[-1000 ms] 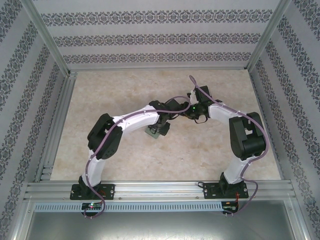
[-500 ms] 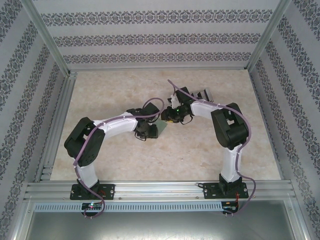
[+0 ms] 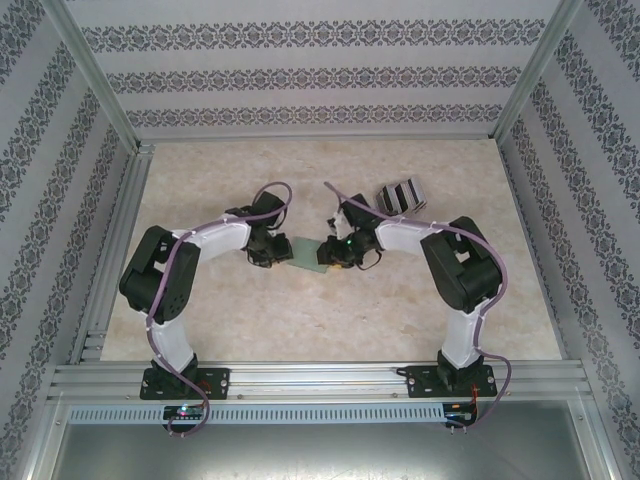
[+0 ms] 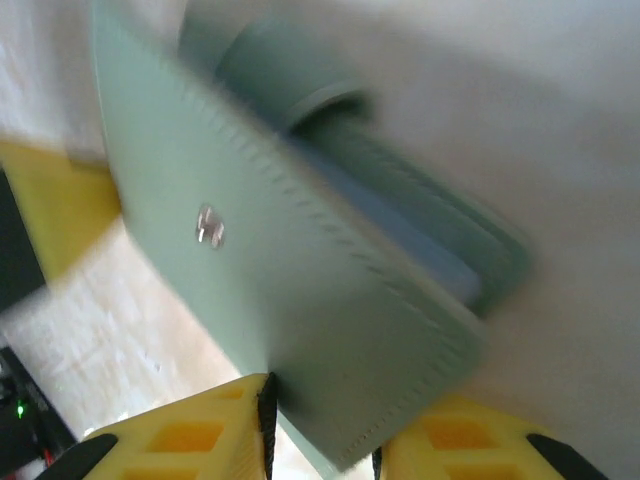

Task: Put the credit cards into the card holder
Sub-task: Rotate the card holder at the center of the table, then close the button on the card holder.

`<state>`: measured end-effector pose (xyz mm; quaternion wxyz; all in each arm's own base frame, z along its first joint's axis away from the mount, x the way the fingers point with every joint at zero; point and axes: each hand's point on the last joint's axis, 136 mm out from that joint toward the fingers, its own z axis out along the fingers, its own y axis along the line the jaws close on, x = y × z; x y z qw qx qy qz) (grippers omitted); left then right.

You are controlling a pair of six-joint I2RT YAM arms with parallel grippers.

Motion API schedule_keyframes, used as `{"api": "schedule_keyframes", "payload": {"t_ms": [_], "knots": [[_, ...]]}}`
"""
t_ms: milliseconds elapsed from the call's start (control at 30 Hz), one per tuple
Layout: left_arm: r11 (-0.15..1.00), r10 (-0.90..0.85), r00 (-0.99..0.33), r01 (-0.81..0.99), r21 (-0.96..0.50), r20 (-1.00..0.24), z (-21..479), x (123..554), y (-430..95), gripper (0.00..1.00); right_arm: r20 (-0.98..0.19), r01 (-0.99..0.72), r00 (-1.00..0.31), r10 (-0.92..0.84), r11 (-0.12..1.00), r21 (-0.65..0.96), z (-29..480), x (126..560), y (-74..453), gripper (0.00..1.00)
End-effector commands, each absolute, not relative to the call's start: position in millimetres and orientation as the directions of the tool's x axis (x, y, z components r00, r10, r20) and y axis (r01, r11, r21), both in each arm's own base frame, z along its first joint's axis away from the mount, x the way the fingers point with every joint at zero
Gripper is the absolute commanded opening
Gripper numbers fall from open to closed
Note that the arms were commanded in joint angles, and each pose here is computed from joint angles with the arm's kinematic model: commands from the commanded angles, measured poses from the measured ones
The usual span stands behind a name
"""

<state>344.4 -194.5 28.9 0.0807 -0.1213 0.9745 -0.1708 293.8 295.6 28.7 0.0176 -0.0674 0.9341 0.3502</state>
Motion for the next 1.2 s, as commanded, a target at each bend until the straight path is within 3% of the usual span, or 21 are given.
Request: {"api": "schedule_keyframes", "payload": {"t_ms": [0,267,400,600,833,1167], "knots": [[0.899,-0.218,-0.955,-0.116,-0.423,-0.200,50.7,380.6,-212.4,0.32,-0.077,-0.180,-0.980,-0.183,0.659,0.731,47.4,269.4,336.3,0.33],[0.862,-0.206,-0.952,-0.068,-0.502,-0.225,68.0,414.7,-237.4,0.32,-0.117,-0.213,-0.974,-0.195,0.602,0.769,81.7,283.2,349.6,0.37],[0.866,-0.211,-0.949,-0.071,-0.495,-0.233,71.8,411.9,-228.7,0.32,-0.164,-0.205,-0.979,-0.125,0.635,0.745,96.3,303.5,311.0,0.38],[0.857,-0.251,-0.936,-0.097,-0.506,-0.246,84.1,400.8,-207.8,0.31,-0.181,-0.142,-0.983,-0.022,0.716,0.683,77.0,343.5,257.3,0.36],[0.839,-0.280,-0.932,-0.122,-0.531,-0.228,91.2,380.3,-202.3,0.30,-0.165,-0.191,-0.980,-0.109,0.748,0.635,53.4,355.6,281.9,0.36],[0.814,-0.304,-0.943,-0.184,-0.552,-0.134,59.5,358.9,-204.6,0.28,-0.133,-0.254,-0.967,-0.219,0.753,0.607,39.0,336.4,321.0,0.36]]}}
